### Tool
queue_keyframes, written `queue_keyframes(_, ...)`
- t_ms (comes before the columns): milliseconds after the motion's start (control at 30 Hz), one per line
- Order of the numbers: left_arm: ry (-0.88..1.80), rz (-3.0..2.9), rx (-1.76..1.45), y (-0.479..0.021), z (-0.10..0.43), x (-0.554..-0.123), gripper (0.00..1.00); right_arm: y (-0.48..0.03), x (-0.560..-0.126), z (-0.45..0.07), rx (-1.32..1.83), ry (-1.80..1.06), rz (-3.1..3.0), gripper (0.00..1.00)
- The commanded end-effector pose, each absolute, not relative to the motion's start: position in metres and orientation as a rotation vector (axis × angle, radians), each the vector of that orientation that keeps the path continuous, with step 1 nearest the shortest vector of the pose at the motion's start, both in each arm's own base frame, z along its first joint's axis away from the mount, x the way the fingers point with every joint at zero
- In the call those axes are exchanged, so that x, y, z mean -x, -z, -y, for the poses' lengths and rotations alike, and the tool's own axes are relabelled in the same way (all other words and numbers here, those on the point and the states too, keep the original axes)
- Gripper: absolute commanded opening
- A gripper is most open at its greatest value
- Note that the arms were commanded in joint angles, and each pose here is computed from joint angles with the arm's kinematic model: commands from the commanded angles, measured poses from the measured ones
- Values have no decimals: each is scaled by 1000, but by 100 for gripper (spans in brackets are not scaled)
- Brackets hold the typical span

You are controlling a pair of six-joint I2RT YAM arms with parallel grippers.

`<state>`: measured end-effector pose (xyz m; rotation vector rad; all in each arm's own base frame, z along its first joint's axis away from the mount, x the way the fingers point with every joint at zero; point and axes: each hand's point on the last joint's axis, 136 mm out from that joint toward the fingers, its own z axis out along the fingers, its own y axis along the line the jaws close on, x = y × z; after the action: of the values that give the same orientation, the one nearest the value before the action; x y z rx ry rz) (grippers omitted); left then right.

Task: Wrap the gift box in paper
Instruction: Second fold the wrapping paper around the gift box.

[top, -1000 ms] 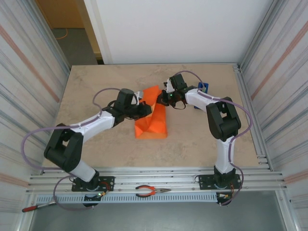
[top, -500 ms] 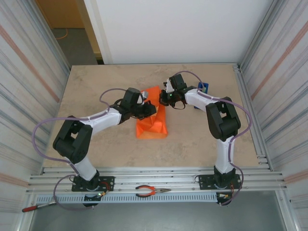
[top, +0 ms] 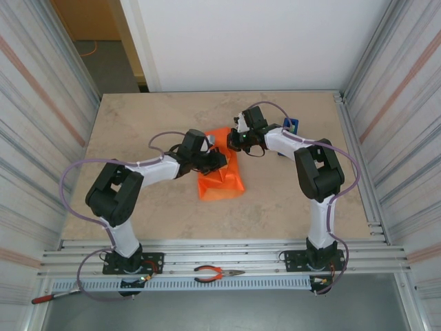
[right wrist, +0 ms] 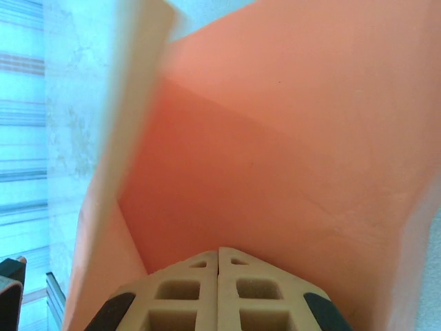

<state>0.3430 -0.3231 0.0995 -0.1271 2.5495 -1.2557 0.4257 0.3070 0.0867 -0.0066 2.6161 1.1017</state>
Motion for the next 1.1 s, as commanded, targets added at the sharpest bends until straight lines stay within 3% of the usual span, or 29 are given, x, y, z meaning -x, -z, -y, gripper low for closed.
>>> queue_keyframes(0, 1337, -2481, 24, -114, 339, -339, 3, -8, -381, -299, -79, -975, -2879, 0)
queue_keyframes(233, 1335, -2446, -8, -130, 340, -343, 3, -6, -380, -298, -82, -974, -2883, 0)
queue_keyframes(567, 1244, -2583, 97, -61, 322, -330, 2, -15, -384, -299, -92, -1006, -2869, 0)
queue_keyframes(800, 1180, -2631, 142, -39, 304, -324, 1, -65, -413, -287, -130, -1093, -2762, 1)
queue_keyframes(933, 1166, -2647, 141, -34, 302, -322, 0, -108, -434, -263, -203, -1127, -2650, 24)
queue_keyframes(1067, 1163, -2652, 137, -33, 301, -322, 0, -130, -441, -242, -239, -1084, -2593, 40)
